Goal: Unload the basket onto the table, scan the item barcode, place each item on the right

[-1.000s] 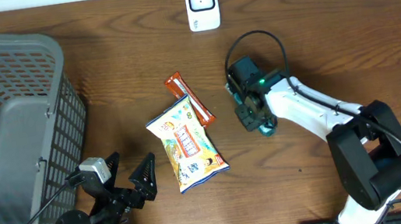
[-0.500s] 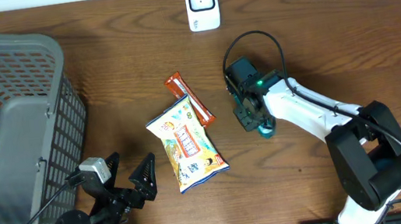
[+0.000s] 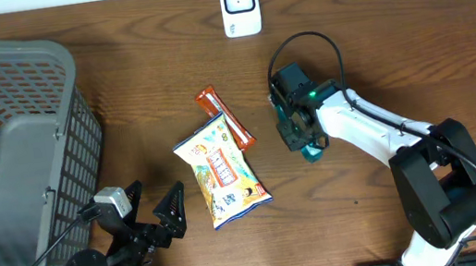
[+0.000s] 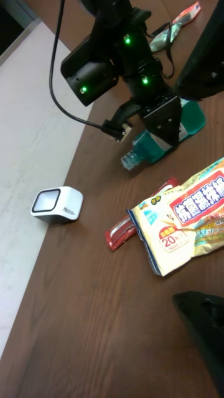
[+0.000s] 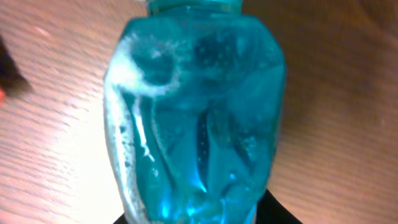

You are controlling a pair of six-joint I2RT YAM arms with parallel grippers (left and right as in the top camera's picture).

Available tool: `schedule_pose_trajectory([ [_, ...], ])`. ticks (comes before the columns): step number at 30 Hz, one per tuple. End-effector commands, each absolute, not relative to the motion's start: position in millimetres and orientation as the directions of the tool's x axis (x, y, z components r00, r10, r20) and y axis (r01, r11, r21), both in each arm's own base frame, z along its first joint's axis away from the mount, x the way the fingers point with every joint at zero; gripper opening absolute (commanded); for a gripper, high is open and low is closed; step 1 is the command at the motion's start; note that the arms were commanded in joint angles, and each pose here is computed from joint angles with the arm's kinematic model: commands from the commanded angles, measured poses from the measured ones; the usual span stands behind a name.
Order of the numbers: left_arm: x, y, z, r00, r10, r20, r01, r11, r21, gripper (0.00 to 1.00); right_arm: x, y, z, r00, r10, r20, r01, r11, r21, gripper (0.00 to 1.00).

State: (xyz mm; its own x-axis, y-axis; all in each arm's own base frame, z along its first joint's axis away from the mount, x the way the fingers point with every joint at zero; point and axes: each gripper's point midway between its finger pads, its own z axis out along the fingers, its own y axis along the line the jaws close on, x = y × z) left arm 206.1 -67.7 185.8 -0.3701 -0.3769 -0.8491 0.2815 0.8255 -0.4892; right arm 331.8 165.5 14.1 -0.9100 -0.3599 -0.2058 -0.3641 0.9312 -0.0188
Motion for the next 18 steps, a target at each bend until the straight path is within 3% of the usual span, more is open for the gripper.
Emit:
schedule_pose_trajectory([
  [1, 205.6, -67.9, 187.0, -0.365, -0.375, -0.852, 0.287, 0.825, -0.486, 0.98, 341.4, 172.3, 14.8, -0.909, -0.341, -0.239, -0.353, 0.936, 0.007, 0.20],
  [6, 205.6, -67.9, 187.0, -0.365, -0.375, -0.852, 0.287, 0.825, -0.486, 0.98, 336.9, 205.3, 19.4, -0.899, -0.344, -0.270, -0.394, 0.905, 0.160, 0.17],
  [14, 205.6, -67.9, 187.1, -0.364, -0.375, -0.852, 0.287, 0.825, -0.486, 0.98, 310.9, 205.3, 14.1, -0.891, -0.414, -0.185, -0.442, 0.884, 0.151, 0.16],
  [18, 205.6, -67.8, 187.0, -0.365, -0.375, -0.852, 0.287, 0.825, -0.486, 0.98, 301.7, 203.1, 12.4, -0.878, -0.454, -0.153, -0.474, 0.869, 0.142, 0.24],
])
